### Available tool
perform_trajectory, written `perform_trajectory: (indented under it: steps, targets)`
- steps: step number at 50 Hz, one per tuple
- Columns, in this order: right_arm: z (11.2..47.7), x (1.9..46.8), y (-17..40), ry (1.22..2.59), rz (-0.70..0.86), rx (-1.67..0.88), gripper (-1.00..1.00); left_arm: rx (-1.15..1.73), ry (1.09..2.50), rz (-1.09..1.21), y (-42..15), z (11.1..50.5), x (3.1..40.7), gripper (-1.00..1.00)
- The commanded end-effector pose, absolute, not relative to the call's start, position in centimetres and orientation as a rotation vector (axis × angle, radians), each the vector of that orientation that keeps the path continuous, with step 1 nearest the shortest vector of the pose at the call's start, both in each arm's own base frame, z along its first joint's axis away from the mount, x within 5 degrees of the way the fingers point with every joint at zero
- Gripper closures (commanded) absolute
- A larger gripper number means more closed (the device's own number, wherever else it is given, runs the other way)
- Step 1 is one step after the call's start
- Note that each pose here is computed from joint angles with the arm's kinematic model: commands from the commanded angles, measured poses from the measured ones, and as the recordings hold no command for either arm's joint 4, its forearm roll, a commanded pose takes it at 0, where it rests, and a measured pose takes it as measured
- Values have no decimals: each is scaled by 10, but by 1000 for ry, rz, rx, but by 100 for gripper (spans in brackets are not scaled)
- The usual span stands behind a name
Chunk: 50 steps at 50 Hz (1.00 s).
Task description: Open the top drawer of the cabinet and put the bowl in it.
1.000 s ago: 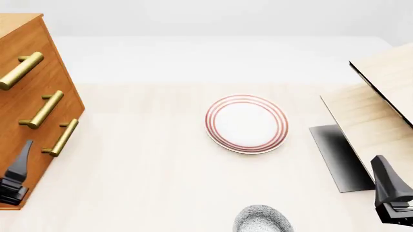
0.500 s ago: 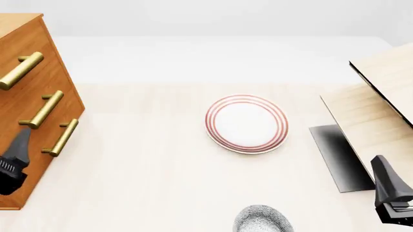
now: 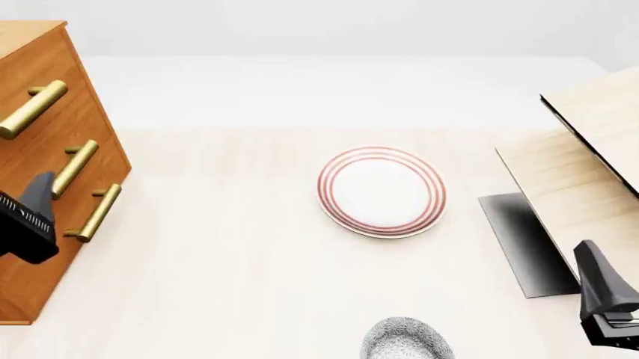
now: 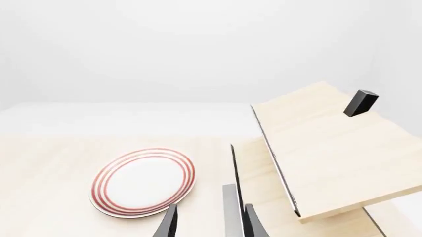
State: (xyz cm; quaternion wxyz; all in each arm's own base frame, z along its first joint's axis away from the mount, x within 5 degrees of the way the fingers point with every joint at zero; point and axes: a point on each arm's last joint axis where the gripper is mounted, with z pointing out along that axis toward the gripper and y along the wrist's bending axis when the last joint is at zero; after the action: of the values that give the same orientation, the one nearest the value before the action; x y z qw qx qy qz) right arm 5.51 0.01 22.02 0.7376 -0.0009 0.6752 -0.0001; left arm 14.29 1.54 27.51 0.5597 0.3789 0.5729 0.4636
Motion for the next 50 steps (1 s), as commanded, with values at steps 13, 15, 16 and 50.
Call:
perform_trajectory:
  steps: [13, 15, 16, 50]
  targets:
    - [218, 56, 0, 1483, 0, -1, -100, 920, 1349, 1179, 27, 267, 180, -100]
    - [218, 56, 0, 1483, 0, -1, -100, 925, 1348, 1182, 27, 266, 183, -100]
    - [218, 56, 0, 1483, 0, -2, -100, 924, 1347, 1190, 28, 265, 183, -100]
    - [218, 56, 0, 1483, 0, -1, -100, 877, 1385, 1216, 44, 267, 213, -100]
